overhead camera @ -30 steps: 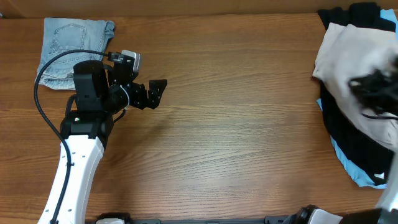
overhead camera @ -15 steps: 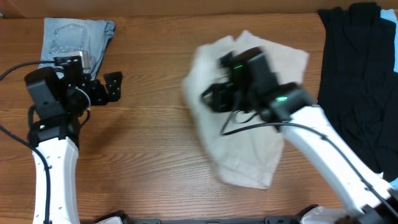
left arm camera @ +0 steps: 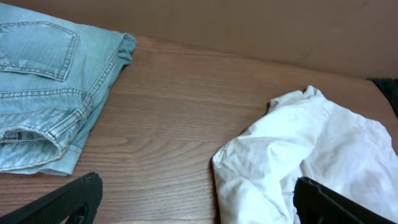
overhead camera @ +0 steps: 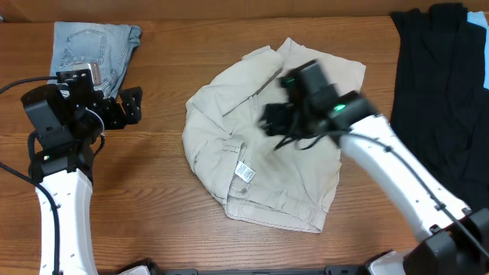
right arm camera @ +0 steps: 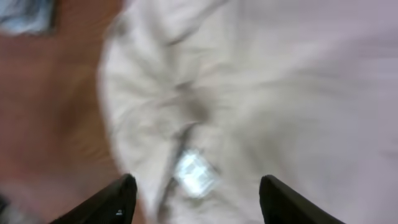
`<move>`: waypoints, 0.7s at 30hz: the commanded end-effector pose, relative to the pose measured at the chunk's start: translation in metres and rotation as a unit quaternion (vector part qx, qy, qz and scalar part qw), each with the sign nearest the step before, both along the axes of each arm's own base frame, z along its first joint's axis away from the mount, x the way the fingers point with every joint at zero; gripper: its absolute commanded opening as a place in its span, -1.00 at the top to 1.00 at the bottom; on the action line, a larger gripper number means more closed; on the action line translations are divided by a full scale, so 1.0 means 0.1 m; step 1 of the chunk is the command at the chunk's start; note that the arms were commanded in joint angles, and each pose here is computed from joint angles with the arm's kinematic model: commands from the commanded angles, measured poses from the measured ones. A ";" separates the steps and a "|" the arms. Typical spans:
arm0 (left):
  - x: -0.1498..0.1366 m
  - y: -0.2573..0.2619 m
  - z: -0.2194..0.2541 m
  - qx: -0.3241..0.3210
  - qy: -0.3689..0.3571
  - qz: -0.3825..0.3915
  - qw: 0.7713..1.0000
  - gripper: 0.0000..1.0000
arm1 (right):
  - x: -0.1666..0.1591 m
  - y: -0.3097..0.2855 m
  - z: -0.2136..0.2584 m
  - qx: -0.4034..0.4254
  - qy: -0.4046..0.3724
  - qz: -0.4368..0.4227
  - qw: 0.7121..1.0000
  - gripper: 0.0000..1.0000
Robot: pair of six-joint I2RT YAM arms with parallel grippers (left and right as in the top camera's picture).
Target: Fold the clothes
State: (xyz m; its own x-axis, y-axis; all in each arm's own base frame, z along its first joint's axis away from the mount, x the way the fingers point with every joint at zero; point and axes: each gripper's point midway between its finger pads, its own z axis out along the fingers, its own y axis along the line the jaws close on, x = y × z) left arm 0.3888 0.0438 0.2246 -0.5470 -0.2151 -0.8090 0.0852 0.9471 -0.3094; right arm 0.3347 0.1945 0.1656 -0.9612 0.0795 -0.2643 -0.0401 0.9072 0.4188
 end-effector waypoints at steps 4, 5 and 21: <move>0.20 -0.79 -0.06 0.067 -0.018 -0.114 0.991 -1.00 | 0.24 -0.96 -0.03 -0.046 0.008 -0.127 0.991 -0.39; 0.25 -0.93 -0.12 0.077 -0.017 -0.125 0.989 -1.00 | 0.24 -1.00 -0.04 -0.047 0.010 -0.133 0.990 -0.40; 1.64 -1.98 -0.85 0.180 0.031 -0.253 0.950 -1.00 | 0.20 -1.14 -0.07 -0.065 0.019 -0.136 0.988 -0.61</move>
